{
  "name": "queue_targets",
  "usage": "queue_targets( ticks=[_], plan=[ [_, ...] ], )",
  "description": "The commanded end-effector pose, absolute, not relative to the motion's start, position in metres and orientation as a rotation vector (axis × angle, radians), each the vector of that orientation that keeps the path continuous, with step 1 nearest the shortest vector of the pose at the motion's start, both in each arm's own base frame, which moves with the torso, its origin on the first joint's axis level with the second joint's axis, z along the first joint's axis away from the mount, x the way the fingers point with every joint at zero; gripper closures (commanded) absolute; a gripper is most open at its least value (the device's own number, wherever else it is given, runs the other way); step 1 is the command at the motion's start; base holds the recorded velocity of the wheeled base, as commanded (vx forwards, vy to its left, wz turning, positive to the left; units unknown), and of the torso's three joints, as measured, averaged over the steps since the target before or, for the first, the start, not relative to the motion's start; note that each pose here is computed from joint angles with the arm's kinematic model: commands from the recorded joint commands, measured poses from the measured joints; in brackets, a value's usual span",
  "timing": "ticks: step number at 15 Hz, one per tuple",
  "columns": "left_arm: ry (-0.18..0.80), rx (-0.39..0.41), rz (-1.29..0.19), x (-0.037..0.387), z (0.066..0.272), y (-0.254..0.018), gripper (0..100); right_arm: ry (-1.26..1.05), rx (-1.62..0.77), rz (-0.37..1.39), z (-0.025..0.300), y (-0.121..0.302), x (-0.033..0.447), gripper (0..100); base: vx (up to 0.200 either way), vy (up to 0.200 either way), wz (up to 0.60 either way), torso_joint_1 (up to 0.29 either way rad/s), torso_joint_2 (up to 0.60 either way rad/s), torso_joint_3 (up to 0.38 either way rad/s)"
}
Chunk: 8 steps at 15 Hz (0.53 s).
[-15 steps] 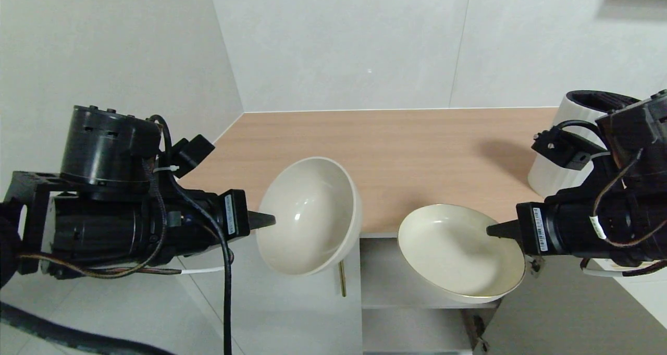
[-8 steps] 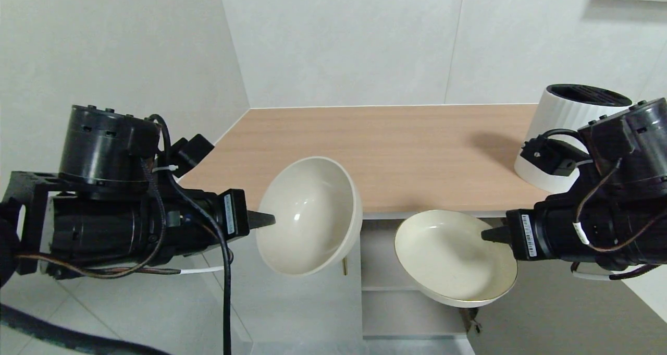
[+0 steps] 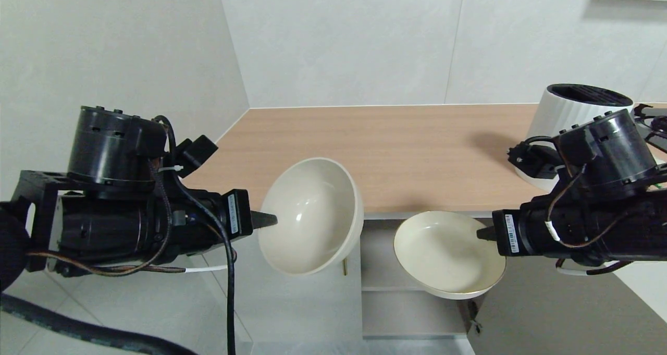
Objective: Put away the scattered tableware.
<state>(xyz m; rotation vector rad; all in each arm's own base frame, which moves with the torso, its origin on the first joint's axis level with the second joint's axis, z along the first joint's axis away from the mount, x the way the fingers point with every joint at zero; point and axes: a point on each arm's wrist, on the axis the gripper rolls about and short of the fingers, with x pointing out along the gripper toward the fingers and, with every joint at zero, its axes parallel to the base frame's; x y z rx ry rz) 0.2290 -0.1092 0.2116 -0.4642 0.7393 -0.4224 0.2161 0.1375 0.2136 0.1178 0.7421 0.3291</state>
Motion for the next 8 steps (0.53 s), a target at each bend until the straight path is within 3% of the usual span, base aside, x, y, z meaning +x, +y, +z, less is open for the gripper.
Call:
queue_targets(
  ticks=[1, 8],
  plan=[
    [0.743, -0.463, -0.421, 0.2299, 0.2106, -0.1097, 100, 0.759, 0.112, 0.324, 0.2084, 0.1395, 0.2197, 100, 0.000, 0.000, 0.00, 0.000, 0.00, 0.000],
    [0.752, -0.463, -0.419, 0.2316, 0.2082, -0.1105, 100, 0.764, 0.106, 0.304, 0.2048, 0.1400, 0.2240, 100, 0.000, 0.000, 0.00, -0.163, 0.40, 0.232]
  ],
)
